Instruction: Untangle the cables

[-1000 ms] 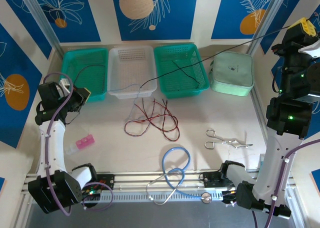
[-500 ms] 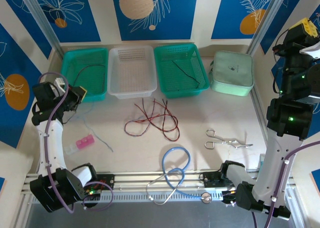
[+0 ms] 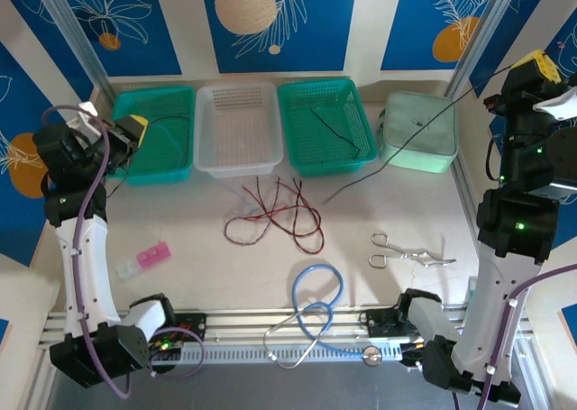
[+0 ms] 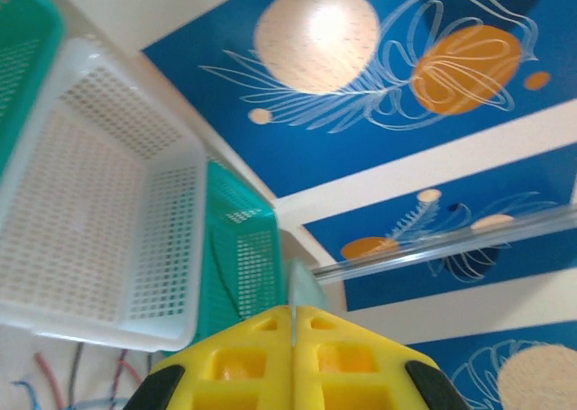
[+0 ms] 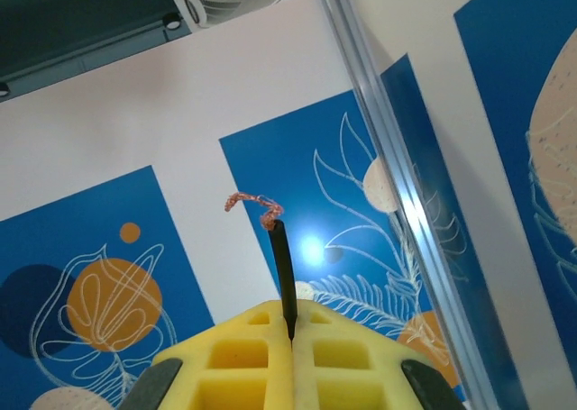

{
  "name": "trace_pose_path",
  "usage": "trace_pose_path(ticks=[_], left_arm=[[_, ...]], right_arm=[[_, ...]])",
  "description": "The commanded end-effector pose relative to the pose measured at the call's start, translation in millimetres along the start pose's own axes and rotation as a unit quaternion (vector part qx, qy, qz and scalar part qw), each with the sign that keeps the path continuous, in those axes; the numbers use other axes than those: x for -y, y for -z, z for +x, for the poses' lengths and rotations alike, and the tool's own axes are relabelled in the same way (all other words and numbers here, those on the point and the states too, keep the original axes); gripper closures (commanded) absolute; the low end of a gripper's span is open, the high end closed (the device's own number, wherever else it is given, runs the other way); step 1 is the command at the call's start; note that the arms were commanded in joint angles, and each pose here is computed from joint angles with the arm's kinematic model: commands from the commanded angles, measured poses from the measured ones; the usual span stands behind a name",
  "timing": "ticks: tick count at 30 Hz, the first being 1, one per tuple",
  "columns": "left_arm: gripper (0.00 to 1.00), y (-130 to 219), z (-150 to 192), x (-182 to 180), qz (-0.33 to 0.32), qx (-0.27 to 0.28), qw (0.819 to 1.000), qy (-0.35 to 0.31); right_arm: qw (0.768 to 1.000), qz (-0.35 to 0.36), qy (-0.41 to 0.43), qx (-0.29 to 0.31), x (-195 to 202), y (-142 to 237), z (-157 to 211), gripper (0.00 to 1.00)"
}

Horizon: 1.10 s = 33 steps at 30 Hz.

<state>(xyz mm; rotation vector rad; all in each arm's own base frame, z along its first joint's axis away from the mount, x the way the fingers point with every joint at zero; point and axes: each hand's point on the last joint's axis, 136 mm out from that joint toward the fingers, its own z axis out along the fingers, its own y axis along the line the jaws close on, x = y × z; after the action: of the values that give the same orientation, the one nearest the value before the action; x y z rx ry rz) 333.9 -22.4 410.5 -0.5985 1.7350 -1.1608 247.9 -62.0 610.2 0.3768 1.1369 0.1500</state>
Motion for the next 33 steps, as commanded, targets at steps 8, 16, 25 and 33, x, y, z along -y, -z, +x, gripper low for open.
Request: trace_pose_path(ticks=[8,16,25,33], left_arm=[[1.0,-15,-7,120,0.108,-0.003,0.991,-0.073],[1.0,-55,-23,195,0.17,0.0,0.977,-0.127],[1.0,-100,-43,214,0.193,0.0,0.973,-0.125],[1.0,-97,-37,214,0.199,-0.002,0.972,-0.123]], right_arm=[[0.997,-0.021,-0.058,-0.046,-5,4,30,1.0],[0.997,-0.032,-0.049,-0.051,-11,5,30,1.0],[0.992,-0.093,-0.069,-0.053,-40,-11,22,1.0],[0.975,-0.208,-0.076,-0.016,-129,-63,12,1.0]])
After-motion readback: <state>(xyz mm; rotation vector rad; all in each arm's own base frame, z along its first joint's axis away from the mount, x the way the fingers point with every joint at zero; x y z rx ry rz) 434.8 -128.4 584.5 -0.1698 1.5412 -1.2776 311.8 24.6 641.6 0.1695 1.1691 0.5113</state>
